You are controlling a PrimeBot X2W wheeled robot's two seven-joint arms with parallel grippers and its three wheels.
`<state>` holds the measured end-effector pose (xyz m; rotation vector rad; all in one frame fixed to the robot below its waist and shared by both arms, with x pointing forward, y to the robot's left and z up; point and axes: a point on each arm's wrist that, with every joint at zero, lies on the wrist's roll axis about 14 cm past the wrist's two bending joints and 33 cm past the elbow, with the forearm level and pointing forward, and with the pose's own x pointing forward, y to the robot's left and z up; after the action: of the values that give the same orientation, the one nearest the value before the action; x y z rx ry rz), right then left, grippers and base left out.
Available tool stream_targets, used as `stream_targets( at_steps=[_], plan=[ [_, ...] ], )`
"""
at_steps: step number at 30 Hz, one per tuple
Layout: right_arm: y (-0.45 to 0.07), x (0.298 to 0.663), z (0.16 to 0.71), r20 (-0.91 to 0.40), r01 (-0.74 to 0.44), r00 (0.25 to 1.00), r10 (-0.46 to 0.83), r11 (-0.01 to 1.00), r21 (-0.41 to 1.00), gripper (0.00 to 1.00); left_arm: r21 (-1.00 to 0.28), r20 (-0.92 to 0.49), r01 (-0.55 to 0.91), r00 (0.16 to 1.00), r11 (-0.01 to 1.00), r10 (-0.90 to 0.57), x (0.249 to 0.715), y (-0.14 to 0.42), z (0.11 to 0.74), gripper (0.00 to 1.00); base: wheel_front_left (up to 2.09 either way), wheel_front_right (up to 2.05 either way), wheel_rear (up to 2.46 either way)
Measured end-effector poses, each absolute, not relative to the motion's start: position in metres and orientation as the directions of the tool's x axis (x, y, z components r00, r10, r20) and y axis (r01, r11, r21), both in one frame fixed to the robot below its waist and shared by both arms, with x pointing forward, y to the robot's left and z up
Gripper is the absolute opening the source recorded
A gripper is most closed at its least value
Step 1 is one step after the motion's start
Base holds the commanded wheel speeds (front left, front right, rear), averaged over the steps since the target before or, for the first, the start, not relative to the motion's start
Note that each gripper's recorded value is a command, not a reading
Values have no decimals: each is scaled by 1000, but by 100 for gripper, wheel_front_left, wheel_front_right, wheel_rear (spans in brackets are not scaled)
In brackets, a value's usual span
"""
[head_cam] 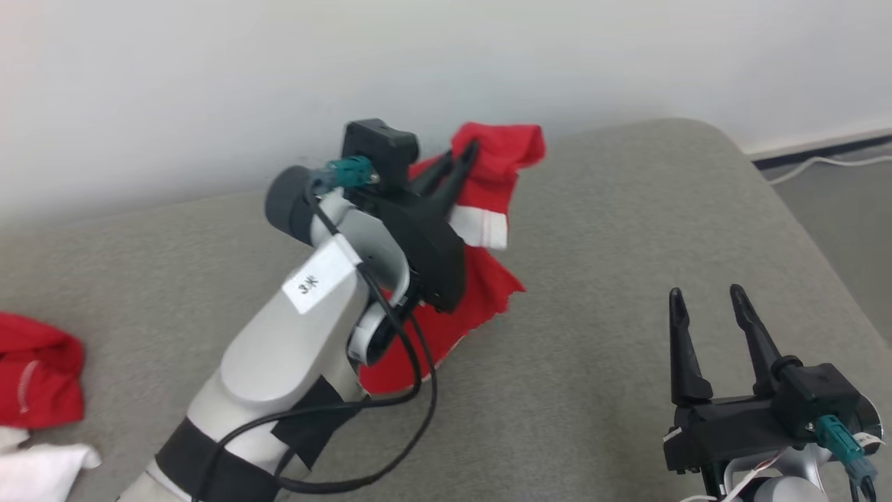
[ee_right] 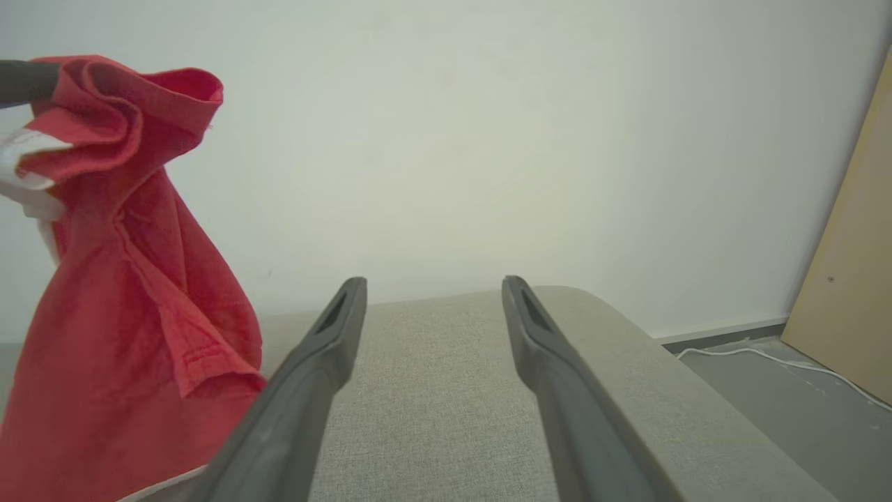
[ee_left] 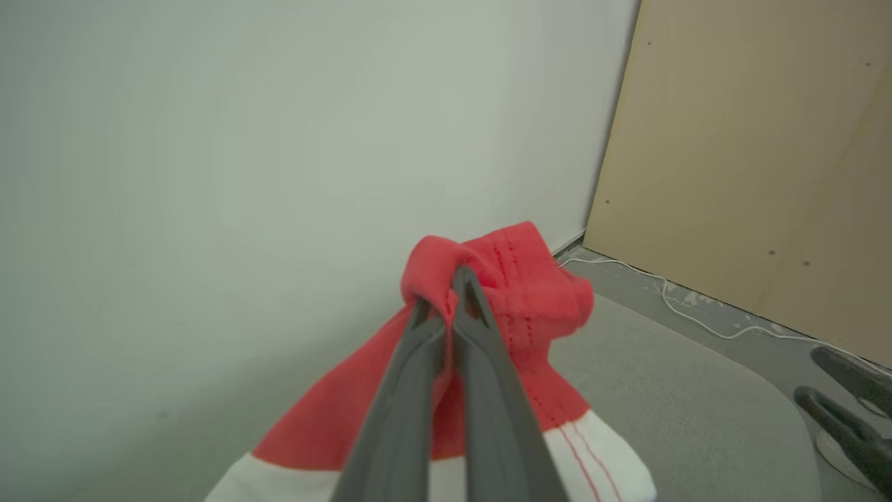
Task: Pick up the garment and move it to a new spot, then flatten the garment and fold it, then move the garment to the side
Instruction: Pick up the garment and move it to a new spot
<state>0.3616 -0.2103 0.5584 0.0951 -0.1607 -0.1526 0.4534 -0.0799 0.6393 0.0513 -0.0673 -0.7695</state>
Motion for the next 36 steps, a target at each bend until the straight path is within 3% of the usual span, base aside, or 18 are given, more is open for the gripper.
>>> stream_targets(
  at_steps=[2, 3, 4, 5, 9, 14, 17, 23, 28, 36],
  plan=[
    [-216, 358, 558, 151, 163, 972, -179, 981, 108, 100, 63, 25, 730, 680, 680, -732, 445, -98, 634, 0, 0, 0, 0],
    [-220, 356, 558, 150, 175, 970, -190, 979, 107, 100, 56, 15, 745, 665, 664, -747, 442, -107, 630, 26, 0, 0, 0],
    [-223, 355, 559, 151, 185, 968, -200, 977, 107, 100, 55, -1, 760, 649, 648, -761, 438, -114, 625, 97, 0, 0, 0],
    [-226, 353, 559, 151, 196, 966, -210, 975, 106, 100, 55, -13, 769, 638, 636, -770, 436, -120, 621, 100, 0, 0, 0],
    [-240, 345, 555, 140, 241, 957, -254, 965, 103, 100, 59, -92, 810, 587, 584, -805, 427, -141, 595, 100, 0, 0, 0],
    [-248, 346, 546, 115, 269, 953, -281, 957, 107, 100, -118, -124, 851, 499, 512, -858, 414, -154, 579, 100, 0, 0, 0],
    [-246, 349, 542, 105, 265, 955, -276, 958, 112, 100, -184, -135, 842, 489, 507, -862, 412, -152, 572, 100, 0, 0, 0],
    [-233, 362, 541, 110, 223, 965, -237, 967, 123, 100, -200, -97, 763, 609, 615, -787, 440, -117, 578, 100, 0, 0, 0],
    [-224, 368, 544, 125, 193, 970, -209, 973, 129, 100, -69, -93, 656, 746, 752, -660, 460, -52, 563, 100, 0, 0, 0],
    [-211, 368, 539, 123, 161, 976, -178, 977, 136, 100, -29, -106, 513, 852, 858, -513, 426, 29, 514, 100, 0, 0, 0]
  ],
)
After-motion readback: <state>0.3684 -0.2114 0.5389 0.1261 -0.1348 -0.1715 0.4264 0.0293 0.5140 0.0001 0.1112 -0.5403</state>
